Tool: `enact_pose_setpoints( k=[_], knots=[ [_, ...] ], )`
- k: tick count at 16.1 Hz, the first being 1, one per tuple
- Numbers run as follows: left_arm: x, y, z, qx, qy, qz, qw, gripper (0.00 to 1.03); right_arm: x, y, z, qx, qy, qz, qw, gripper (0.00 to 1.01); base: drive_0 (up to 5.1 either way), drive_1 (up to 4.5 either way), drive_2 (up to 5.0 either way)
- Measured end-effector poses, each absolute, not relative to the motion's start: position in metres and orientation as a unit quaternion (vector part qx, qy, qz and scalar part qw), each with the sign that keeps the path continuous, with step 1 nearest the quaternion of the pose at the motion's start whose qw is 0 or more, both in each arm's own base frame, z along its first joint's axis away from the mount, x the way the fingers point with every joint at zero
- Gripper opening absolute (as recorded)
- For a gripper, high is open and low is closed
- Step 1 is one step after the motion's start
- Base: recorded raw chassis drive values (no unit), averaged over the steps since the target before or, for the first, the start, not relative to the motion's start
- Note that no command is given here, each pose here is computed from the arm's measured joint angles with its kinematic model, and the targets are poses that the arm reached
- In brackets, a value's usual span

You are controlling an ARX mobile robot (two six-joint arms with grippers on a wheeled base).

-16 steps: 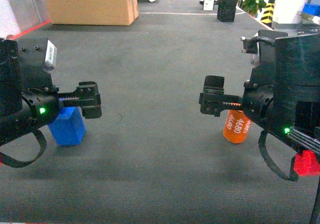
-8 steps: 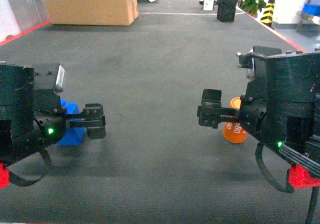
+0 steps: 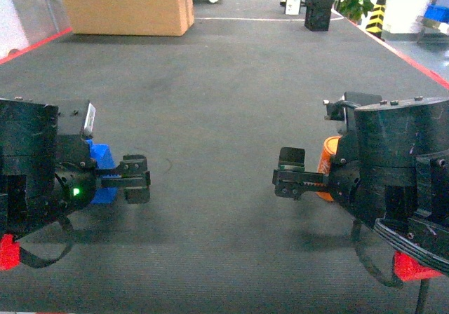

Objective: Sort blue parts and orange caps into right shelf containers

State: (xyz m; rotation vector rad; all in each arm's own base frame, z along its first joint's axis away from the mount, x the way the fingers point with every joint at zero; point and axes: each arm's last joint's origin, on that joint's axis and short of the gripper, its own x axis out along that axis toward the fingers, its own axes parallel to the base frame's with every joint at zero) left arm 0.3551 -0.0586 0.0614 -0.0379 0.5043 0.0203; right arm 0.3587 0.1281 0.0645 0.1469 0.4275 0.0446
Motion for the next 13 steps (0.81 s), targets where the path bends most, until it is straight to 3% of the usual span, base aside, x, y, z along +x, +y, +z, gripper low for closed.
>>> enact_pose_setpoints(
  k=[2,4,8,10,13],
  knots=[
    [0.355,-0.058,0.06,-0.017,0.254,0.014,0.967,0.98,0.359,0.13,0.064,0.072,0.212,0.017,0.975,0.98,0.0,0.0,0.0],
    [0.355,-0.057,0.06,-0.015,0.257,0.018,0.966,0.93,0.358,0.131,0.063,0.067,0.21,0.007,0.976,0.84,0.0,0.0,0.0],
    [0.354,-0.056,0.06,-0.014,0.255,0.023,0.966,0.57,0.358,0.13,0.063,0.058,0.209,-0.001,0.976,0.48,0.0,0.0,0.0],
    [0.353,-0.056,0.061,-0.017,0.248,0.023,0.968,0.45,0.357,0.129,0.064,0.059,0.205,0.0,0.977,0.45,0.0,0.0,0.0],
    [0.346,-0.056,0.073,-0.027,0.221,0.013,0.975,0.44,0.348,0.123,0.076,0.055,0.19,0.001,0.98,0.45,0.0,0.0,0.0]
  ],
)
